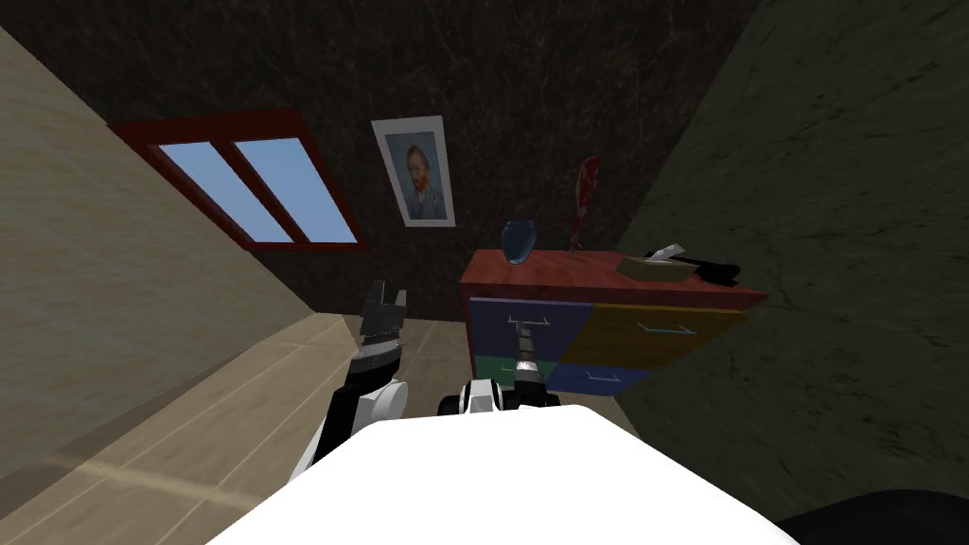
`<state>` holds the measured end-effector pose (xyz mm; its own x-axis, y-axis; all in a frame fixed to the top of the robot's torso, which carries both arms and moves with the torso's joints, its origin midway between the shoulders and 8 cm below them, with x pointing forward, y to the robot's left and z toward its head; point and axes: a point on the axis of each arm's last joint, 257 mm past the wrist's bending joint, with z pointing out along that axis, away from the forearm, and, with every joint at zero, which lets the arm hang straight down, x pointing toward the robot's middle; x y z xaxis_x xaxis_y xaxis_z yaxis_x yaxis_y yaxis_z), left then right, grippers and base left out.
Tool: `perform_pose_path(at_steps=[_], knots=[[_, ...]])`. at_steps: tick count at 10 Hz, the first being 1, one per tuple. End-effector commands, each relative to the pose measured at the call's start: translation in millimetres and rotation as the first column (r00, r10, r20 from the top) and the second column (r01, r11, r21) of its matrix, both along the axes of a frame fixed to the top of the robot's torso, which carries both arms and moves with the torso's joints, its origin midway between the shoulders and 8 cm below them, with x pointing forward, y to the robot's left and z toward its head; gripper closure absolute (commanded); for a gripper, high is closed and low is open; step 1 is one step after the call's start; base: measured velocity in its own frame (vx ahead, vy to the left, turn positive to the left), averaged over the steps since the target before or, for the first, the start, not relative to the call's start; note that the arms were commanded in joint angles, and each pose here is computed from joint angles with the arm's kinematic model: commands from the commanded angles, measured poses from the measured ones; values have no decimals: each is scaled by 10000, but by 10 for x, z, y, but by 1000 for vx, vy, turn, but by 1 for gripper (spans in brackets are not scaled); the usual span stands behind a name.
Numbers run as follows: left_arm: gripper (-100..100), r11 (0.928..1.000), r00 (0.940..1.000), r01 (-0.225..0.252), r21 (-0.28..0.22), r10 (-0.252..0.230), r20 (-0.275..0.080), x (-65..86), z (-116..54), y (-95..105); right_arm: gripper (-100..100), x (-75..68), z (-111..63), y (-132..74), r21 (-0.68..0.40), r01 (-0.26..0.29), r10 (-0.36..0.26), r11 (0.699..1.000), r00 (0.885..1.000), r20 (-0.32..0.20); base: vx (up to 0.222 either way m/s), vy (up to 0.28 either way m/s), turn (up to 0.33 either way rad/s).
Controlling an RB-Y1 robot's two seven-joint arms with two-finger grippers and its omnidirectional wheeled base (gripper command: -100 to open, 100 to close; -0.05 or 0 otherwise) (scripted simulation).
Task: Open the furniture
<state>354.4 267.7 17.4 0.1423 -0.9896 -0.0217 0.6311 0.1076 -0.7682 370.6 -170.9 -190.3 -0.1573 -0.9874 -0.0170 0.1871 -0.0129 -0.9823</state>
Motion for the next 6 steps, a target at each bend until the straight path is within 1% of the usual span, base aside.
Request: perform_pose_path(at_steps=[1, 2, 3, 4, 5, 6], knots=[[0, 10000, 10000, -2, 0, 2, -1, 0, -1, 1, 100, 128, -16, 328, 73, -1080, 1080, 9941, 9942, 0, -5, 44, -372], [0, 10000, 10000, 0, -1, 0, 0, 0, 0, 0, 100, 171, 55, 354, 53, -1147, 1146, 9934, 9932, 181, -7, 26, -75], [0, 10000, 10000, 0, 0, 0, 0, 0, 0, 0, 100, 176, -133, 525, 67, -1832, 1833, 9831, 9827, -259, -2, 31, -401], [0, 10000, 10000, -1, 0, 1, -1, 0, 0, 1, 100, 231, -44, 558, 24, -1914, 1914, 9815, 9815, -36, -8, 46, -374], [0, 10000, 10000, 0, -1, 0, 0, 0, 0, 0, 100, 286, 51, 592, -22, -1999, 1999, 9798, 9796, 199, -15, 25, -63], [0, 10000, 10000, 1, 0, -1, 1, 0, 0, 0, 100, 290, -132, 746, -53, -2646, 2644, 9644, 9641, -240, -12, 27, -368]])
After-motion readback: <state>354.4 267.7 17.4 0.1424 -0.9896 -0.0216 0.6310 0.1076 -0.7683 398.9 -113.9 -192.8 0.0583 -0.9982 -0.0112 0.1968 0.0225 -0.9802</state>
